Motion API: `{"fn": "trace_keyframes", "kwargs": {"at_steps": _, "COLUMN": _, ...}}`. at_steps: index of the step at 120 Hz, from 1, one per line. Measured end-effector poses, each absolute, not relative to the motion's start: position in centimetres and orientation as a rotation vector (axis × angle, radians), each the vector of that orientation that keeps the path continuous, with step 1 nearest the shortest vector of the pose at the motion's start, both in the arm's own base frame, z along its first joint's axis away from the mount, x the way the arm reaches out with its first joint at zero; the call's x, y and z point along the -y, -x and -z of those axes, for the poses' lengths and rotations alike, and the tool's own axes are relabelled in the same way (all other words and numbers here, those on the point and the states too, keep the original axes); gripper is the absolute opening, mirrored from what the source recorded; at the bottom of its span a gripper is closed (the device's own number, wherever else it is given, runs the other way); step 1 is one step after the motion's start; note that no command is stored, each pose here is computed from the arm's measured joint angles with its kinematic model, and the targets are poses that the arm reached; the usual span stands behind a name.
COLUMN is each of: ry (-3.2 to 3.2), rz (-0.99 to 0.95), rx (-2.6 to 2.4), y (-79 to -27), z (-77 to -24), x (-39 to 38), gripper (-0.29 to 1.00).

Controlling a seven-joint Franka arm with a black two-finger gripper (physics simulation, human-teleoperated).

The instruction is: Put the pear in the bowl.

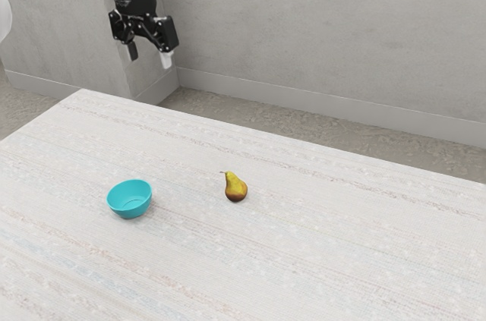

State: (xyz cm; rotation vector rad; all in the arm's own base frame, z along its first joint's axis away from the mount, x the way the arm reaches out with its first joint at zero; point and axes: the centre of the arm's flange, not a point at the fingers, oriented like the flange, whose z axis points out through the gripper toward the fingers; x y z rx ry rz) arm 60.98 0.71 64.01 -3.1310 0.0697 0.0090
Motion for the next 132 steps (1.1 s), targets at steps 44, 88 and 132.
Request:
{"fn": "trace_keyframes", "kwargs": {"at_steps": 44, "ry": 3.115, "rz": 0.077, "rx": -0.189, "y": -65.3, "z": -59.3, "x": 3.1, "gripper": 0.70}}
{"fn": "trace_keyframes", "kwargs": {"at_steps": 88, "ry": 3.049, "rz": -0.048, "rx": -0.390, "y": -72.3, "z": -43.1, "x": 11.8, "gripper": 0.70}}
{"fn": "trace_keyframes", "kwargs": {"at_steps": 132, "ry": 2.997, "rz": -0.295, "rx": -0.413, "y": -73.4, "z": -32.6, "x": 11.1, "gripper": 0.70}}
